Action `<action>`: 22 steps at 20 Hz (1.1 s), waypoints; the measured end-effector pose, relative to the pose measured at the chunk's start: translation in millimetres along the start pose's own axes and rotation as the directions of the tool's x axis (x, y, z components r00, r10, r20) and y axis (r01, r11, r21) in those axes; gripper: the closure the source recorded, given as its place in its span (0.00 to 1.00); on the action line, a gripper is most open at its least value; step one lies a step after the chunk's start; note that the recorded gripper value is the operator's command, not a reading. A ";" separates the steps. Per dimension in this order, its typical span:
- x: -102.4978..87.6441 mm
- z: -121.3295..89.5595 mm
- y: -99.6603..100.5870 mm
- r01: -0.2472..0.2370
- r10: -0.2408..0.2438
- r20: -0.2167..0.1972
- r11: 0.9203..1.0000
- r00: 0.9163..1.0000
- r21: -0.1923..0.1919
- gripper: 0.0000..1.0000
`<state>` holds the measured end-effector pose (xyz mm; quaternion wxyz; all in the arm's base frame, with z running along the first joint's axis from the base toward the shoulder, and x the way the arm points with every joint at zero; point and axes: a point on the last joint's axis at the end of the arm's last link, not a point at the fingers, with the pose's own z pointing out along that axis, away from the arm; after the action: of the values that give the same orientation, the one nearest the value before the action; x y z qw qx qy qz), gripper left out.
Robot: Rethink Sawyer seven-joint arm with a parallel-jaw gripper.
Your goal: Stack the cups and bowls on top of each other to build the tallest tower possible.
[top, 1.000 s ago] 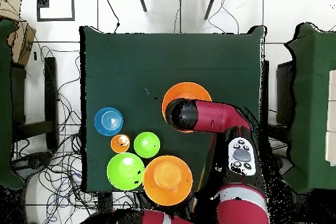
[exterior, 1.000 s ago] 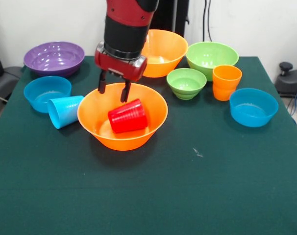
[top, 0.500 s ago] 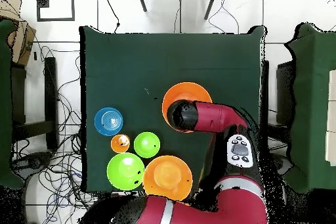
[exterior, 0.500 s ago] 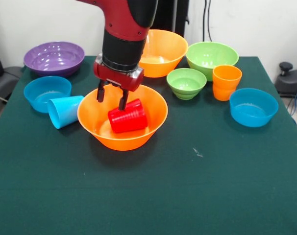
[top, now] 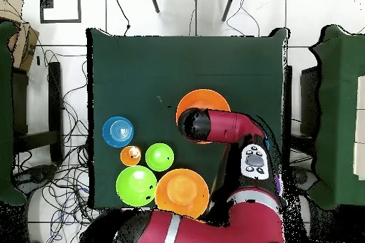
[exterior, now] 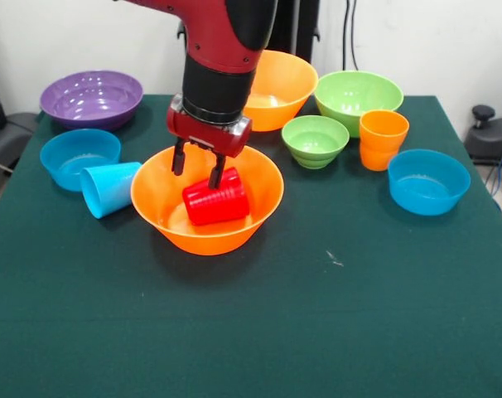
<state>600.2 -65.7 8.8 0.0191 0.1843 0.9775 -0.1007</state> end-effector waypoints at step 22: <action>0.8 -12.8 19.3 -0.002 0.001 0.014 1.000 1.000 0.003 0.00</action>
<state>606.5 -45.2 17.7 0.0258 0.1843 0.9771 -0.1032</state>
